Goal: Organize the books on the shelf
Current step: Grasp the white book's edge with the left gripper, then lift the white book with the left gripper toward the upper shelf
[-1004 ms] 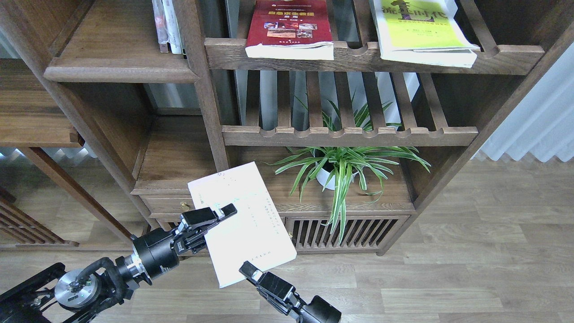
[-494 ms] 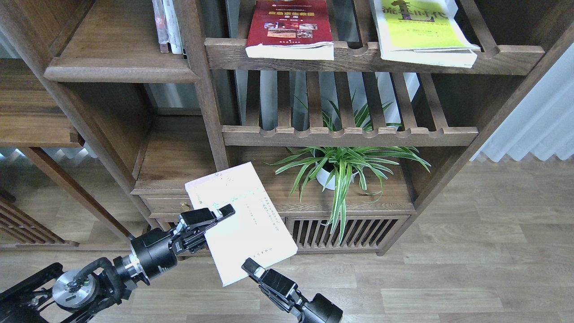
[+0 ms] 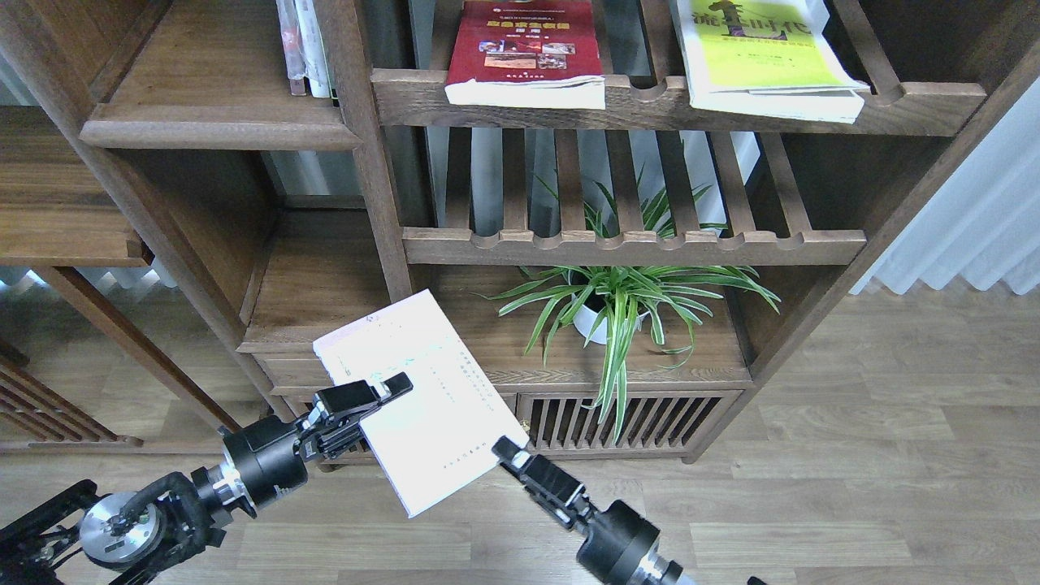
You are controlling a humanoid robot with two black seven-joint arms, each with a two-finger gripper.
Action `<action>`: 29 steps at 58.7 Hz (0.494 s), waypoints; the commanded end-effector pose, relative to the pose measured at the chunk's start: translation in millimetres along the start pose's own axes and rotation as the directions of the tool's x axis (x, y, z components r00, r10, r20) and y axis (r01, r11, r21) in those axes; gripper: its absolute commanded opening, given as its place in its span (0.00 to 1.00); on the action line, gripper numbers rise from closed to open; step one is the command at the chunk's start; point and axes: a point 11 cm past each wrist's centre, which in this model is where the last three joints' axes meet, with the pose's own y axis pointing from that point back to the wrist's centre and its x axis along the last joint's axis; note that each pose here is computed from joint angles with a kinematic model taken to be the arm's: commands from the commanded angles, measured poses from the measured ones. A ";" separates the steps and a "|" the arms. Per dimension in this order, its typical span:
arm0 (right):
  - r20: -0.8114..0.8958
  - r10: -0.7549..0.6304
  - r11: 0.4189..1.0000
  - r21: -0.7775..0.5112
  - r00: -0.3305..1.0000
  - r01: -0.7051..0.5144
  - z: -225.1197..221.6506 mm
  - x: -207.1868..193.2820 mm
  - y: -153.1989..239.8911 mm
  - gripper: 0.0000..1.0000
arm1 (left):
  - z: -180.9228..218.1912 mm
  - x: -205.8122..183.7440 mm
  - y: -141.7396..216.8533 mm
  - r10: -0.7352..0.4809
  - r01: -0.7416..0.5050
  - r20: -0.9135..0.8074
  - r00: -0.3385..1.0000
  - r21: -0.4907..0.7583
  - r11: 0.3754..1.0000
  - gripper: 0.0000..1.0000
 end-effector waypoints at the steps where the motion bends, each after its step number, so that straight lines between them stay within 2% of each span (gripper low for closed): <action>1: 0.001 0.014 1.000 0.011 1.000 -0.014 -3.5 4.4 1.6 0.98 | -1.7 8.3 14.7 0.035 -0.035 0.022 0.999 -0.025 0.999 0.05; 17: 0.005 0.008 1.000 0.010 1.000 -0.008 -1.7 3.0 -1.0 0.98 | 5.6 10.0 42.0 0.115 -0.102 0.183 0.976 -0.082 0.991 0.05; 29: 0.001 0.010 1.000 0.012 1.000 -0.010 -3.6 3.5 -2.0 0.98 | 24.8 5.9 63.4 0.183 -0.139 0.285 0.941 -0.167 0.976 0.05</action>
